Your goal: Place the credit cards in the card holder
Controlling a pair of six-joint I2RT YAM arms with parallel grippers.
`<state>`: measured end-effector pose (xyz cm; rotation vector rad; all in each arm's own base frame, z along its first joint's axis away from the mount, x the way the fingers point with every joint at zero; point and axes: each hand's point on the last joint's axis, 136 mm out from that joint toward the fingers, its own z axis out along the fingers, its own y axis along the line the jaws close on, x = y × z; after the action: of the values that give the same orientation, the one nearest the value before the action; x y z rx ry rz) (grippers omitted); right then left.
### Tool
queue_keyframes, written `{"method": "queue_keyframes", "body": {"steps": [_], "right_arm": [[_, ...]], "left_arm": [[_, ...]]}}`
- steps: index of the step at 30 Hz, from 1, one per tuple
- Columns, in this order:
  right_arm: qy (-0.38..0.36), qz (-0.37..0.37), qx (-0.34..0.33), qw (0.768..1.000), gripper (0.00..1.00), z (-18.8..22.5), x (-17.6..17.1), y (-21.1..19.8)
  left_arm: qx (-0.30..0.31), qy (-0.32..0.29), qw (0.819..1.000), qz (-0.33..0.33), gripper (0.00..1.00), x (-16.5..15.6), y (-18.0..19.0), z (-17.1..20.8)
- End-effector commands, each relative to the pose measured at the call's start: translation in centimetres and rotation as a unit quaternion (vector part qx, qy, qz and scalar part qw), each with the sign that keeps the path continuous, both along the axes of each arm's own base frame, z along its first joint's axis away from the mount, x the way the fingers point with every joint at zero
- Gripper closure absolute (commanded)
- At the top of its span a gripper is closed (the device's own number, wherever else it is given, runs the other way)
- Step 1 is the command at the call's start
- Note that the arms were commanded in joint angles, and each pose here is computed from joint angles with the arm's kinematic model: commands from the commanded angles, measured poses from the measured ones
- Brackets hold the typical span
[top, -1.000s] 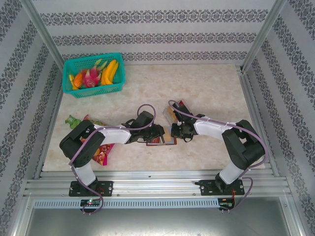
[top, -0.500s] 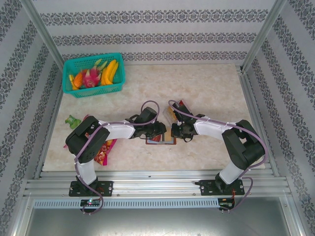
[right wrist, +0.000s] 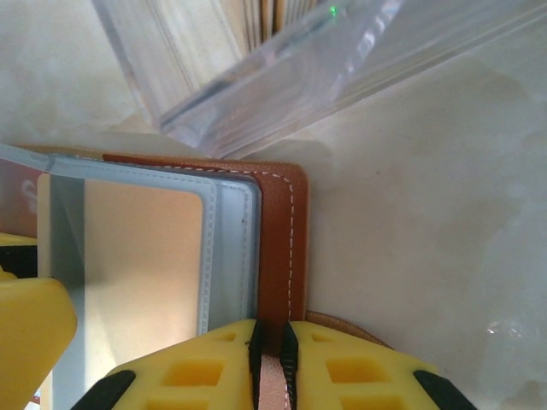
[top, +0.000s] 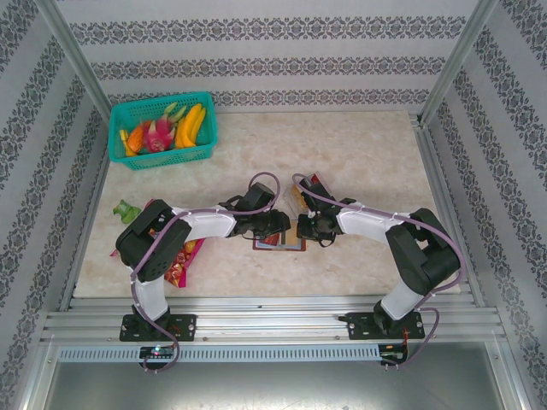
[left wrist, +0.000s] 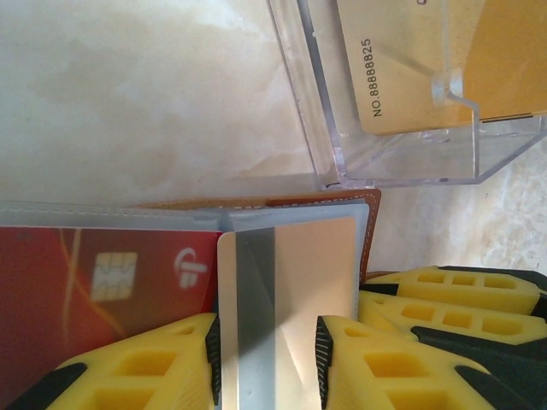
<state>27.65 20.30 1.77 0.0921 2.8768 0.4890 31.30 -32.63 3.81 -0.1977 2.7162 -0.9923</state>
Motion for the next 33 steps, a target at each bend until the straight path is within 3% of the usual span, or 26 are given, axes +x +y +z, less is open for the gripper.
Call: {"method": "queue_keyframes", "body": {"steps": [1, 4, 13, 19, 24, 28, 33], "right_arm": [[0.008, -0.010, -0.027, 1.000, 0.77, -0.3, -0.5, -1.6], [-0.011, -0.018, -0.024, 0.999, 0.75, 1.1, 0.1, -2.0], [-0.041, -0.021, 0.029, 0.999, 0.71, 4.4, 1.0, -0.7], [-0.045, -0.001, 0.076, 0.996, 0.74, 5.3, 1.0, 1.0], [-0.027, -0.004, 0.074, 0.997, 0.76, 4.0, 0.6, 1.0], [-0.028, 0.012, 0.119, 0.992, 0.82, 4.3, 1.0, 3.1], [-0.018, 0.025, 0.128, 0.991, 0.92, 3.6, 1.6, 4.9]], "left_arm": [[0.031, -0.016, 0.999, 0.025, 0.62, -0.3, 2.4, 1.0], [0.087, -0.023, 0.994, 0.059, 0.60, -1.0, 5.6, 1.3], [0.128, -0.051, 0.988, 0.072, 0.51, -1.3, 8.3, 3.2], [0.114, -0.038, 0.991, 0.063, 0.46, -0.9, 7.2, 2.5], [0.094, -0.022, 0.994, 0.048, 0.44, -0.8, 5.9, 1.5], [0.096, -0.013, 0.994, 0.048, 0.46, -0.9, 5.8, 0.8], [0.099, -0.011, 0.994, 0.052, 0.62, -0.9, 6.0, 0.4]]}}
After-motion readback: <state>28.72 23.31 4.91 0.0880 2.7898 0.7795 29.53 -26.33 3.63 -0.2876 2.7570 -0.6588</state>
